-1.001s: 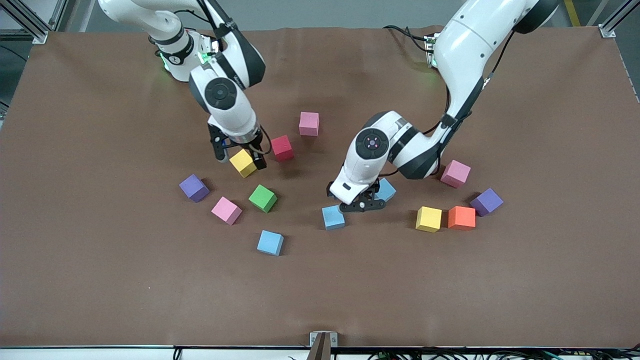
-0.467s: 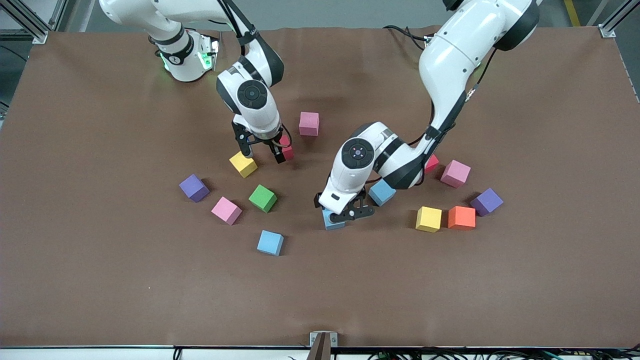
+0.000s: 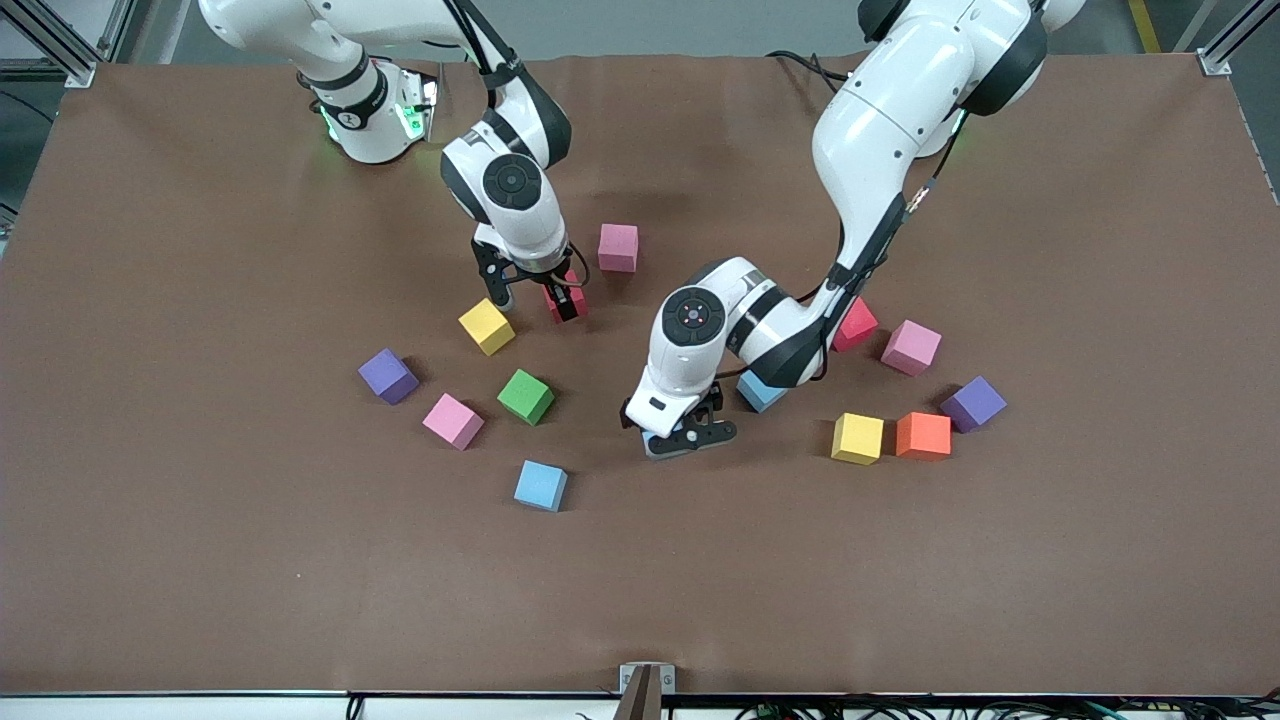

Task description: Arrange 11 blocks into digit 3

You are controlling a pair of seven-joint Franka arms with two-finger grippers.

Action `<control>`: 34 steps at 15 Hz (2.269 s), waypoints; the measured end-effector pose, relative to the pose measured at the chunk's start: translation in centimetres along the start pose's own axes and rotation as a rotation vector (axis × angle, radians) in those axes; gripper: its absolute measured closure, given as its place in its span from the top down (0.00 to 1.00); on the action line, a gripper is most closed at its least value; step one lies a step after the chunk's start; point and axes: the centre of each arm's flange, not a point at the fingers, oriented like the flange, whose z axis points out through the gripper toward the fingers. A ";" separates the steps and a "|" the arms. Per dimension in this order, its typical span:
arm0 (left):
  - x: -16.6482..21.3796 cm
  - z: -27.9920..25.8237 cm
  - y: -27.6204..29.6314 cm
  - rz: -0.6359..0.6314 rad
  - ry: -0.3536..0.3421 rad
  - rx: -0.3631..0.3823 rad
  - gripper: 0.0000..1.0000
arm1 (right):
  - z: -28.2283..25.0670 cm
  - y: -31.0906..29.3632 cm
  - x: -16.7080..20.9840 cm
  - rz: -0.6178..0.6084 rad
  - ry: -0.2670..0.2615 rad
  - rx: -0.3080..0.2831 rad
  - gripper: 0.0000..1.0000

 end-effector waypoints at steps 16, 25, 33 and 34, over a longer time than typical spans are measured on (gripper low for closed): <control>1.4 2.2 -0.7 -0.058 0.045 -0.047 1.00 | 0.7 0.1 -0.2 0.002 0.005 -0.007 0.51; 2.0 1.6 -0.6 -0.146 0.058 -0.062 0.59 | -0.3 2.7 1.2 0.157 0.022 -0.040 0.49; -4.4 -2.9 -0.5 -0.090 -0.065 0.099 0.59 | 0.2 5.9 -3.0 0.288 0.037 -0.042 0.49; -5.7 -3.2 -1.1 -0.077 -0.070 0.113 0.59 | 0.3 6.3 -3.5 0.289 0.040 -0.044 0.49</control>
